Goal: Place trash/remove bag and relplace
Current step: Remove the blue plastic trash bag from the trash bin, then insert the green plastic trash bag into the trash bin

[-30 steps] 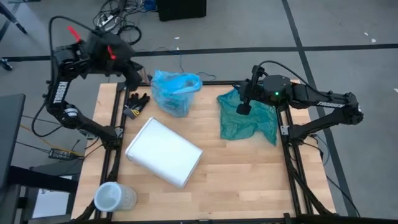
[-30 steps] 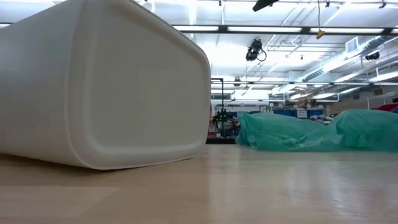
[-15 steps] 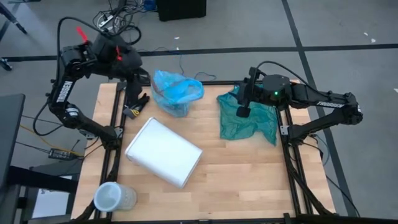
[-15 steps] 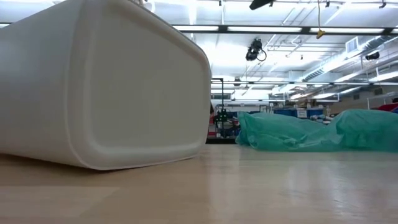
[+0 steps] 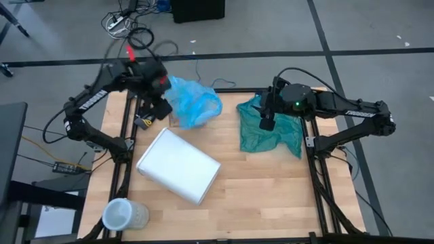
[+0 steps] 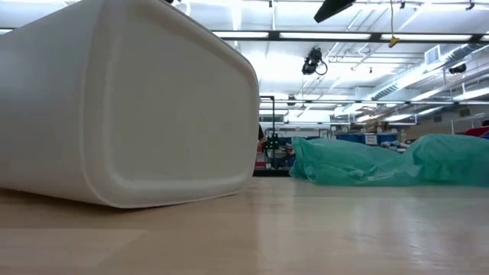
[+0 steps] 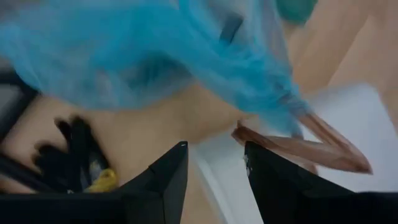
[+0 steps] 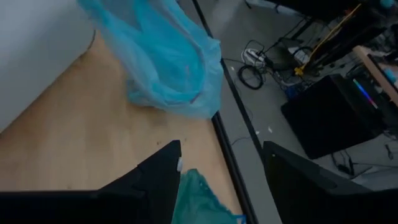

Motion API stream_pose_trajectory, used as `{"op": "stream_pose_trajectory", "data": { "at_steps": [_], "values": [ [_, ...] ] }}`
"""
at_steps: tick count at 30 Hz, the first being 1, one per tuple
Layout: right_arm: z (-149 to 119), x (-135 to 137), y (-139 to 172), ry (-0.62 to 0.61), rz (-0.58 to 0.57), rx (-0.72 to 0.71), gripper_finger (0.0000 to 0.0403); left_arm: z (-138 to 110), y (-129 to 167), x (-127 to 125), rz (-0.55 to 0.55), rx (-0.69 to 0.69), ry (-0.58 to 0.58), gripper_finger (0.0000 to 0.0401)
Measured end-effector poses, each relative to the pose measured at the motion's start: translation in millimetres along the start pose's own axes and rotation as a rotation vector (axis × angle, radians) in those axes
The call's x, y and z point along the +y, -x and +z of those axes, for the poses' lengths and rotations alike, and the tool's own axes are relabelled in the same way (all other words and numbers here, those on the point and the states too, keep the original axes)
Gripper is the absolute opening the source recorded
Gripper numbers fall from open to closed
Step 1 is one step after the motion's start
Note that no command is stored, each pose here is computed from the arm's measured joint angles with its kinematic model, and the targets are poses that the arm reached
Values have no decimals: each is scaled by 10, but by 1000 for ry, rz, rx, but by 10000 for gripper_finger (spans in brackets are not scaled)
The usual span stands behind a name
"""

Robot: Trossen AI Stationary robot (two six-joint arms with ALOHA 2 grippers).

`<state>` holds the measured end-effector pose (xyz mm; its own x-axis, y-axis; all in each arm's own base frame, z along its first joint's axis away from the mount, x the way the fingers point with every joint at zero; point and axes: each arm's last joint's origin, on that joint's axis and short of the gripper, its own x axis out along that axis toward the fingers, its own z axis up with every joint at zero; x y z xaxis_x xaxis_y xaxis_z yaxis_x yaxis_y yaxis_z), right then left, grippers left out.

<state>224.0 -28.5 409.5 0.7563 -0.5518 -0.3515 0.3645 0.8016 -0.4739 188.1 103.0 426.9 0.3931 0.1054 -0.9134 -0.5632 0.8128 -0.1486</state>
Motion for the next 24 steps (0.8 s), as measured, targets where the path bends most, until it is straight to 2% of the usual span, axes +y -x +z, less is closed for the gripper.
{"op": "stream_pose_trajectory", "data": {
  "at_steps": [6,10,15,18,24],
  "values": [
    [-27,17,1,-4,36,19,213,-218,-361,38,44,159,19,168],
    [-52,25,2,9,46,42,213,-385,-456,70,43,207,68,168],
    [-73,31,3,20,53,61,211,-606,-248,85,36,129,204,168],
    [-79,33,4,23,56,66,211,-745,-88,78,-15,75,286,168],
    [-77,41,4,21,83,58,209,-1008,162,79,-18,-41,341,168]
  ]
}}
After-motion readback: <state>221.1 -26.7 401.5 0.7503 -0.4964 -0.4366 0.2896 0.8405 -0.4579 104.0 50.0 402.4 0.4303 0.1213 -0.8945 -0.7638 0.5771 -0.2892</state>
